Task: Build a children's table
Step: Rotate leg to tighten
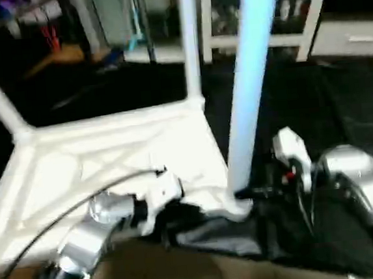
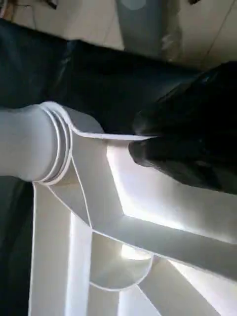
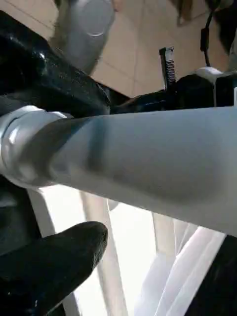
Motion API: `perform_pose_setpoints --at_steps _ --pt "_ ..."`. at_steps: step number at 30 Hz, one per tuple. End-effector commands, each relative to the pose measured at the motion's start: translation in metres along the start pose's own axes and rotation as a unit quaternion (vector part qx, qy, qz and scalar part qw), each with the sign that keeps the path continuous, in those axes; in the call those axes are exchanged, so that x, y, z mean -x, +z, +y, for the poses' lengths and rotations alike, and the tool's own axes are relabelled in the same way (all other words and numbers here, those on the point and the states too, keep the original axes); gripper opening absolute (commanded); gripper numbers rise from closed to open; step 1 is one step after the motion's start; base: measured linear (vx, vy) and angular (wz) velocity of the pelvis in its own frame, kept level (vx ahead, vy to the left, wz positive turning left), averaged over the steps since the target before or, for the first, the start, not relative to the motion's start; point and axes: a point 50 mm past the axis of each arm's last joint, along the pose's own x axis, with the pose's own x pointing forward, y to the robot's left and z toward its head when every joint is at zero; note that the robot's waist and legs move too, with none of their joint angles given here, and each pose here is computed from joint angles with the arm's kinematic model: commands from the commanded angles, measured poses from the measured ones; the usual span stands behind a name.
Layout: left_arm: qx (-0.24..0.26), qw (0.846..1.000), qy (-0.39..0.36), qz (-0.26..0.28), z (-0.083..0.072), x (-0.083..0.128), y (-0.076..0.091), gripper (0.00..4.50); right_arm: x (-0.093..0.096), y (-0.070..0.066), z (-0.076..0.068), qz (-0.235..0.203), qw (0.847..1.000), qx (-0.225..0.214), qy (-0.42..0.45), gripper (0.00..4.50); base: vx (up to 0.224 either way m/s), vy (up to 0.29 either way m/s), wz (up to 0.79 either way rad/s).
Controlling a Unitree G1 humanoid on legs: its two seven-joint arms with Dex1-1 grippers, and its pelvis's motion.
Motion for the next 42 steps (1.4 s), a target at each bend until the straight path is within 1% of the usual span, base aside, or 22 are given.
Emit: perform_pose_setpoints --at_steps 1,4,7,13,14,15,18,20,21,25,26,27,30,31,35,38,40,42 --pt "-0.029 0.999 0.014 -0.017 0.005 0.004 0.013 0.00 -0.001 0.005 -0.004 -0.005 1.000 0.022 -0.021 3.55 -0.058 -0.021 0.16" --pt "-0.033 0.999 0.012 -0.019 0.006 0.003 0.015 0.00 -0.003 0.005 -0.004 -0.007 0.999 0.024 -0.025 3.55 0.000 0.000 0.00" --pt "-0.043 0.999 0.024 -0.019 0.012 0.003 0.018 0.00 -0.004 0.006 -0.001 -0.012 1.000 0.021 -0.015 3.55 0.000 0.000 0.00" --pt "-0.050 0.998 0.035 -0.018 0.017 0.002 0.020 0.00 -0.002 0.005 0.000 -0.008 1.000 0.015 -0.003 3.55 0.000 0.000 0.00" --pt "-0.050 0.998 0.036 -0.019 0.018 0.002 0.020 0.00 -0.001 0.004 0.001 -0.008 1.000 0.013 0.000 3.38 0.000 0.000 0.00" --pt "-0.052 0.998 0.038 -0.019 0.018 0.002 0.020 0.00 -0.001 0.004 0.001 -0.007 1.000 0.011 0.003 3.38 0.000 0.000 0.00" --pt "-0.053 0.998 0.040 -0.018 0.019 0.002 0.021 0.00 0.000 0.004 0.001 -0.005 1.000 0.009 0.006 3.10 0.000 0.000 0.00" --pt "-0.053 0.998 0.035 -0.017 0.019 0.001 0.020 0.00 0.001 0.003 0.000 0.000 1.000 0.008 0.009 3.02 0.000 0.000 0.00" --pt "-0.053 0.998 0.033 -0.017 0.018 0.001 0.020 0.00 0.000 0.003 0.000 0.000 1.000 0.008 0.010 2.85 0.000 0.000 0.00" --pt "-0.055 0.998 0.025 -0.015 0.017 0.002 0.020 0.00 -0.002 0.005 -0.002 -0.002 1.000 0.006 0.013 2.55 0.000 0.000 0.00" --pt "-0.055 0.998 0.024 -0.015 0.017 0.002 0.020 0.00 -0.004 0.005 -0.002 -0.004 1.000 0.003 0.015 2.55 0.000 0.000 0.00" --pt "-0.055 0.998 0.024 -0.015 0.017 0.002 0.020 0.00 -0.004 0.005 -0.002 -0.006 1.000 0.002 0.017 2.35 0.000 0.000 0.00" --pt "-0.056 0.998 0.021 -0.015 0.016 0.002 0.020 0.00 -0.008 0.005 -0.002 -0.013 1.000 -0.004 0.021 2.18 0.000 0.000 0.00" --pt "-0.056 0.998 0.021 -0.015 0.016 0.002 0.020 0.00 -0.008 0.005 -0.001 -0.014 1.000 -0.006 0.023 1.98 0.000 0.000 0.00" --pt "-0.056 0.998 0.026 -0.016 0.018 0.002 0.021 0.00 -0.010 0.004 0.000 -0.021 1.000 -0.013 0.019 1.89 0.000 0.000 0.00" --pt "-0.060 0.997 0.054 -0.007 0.025 0.001 0.019 0.00 -0.013 0.001 -0.005 -0.024 0.999 -0.017 -0.024 1.86 0.000 0.000 0.00" --pt "-0.058 0.994 0.097 0.007 0.035 -0.001 0.018 0.00 -0.018 -0.003 -0.012 -0.014 0.996 -0.014 -0.087 1.85 0.000 0.000 0.00" --pt "-0.057 0.987 0.148 0.008 0.048 -0.006 0.021 0.00 -0.023 -0.012 -0.020 0.001 0.986 -0.023 -0.163 1.84 0.000 0.000 0.00"
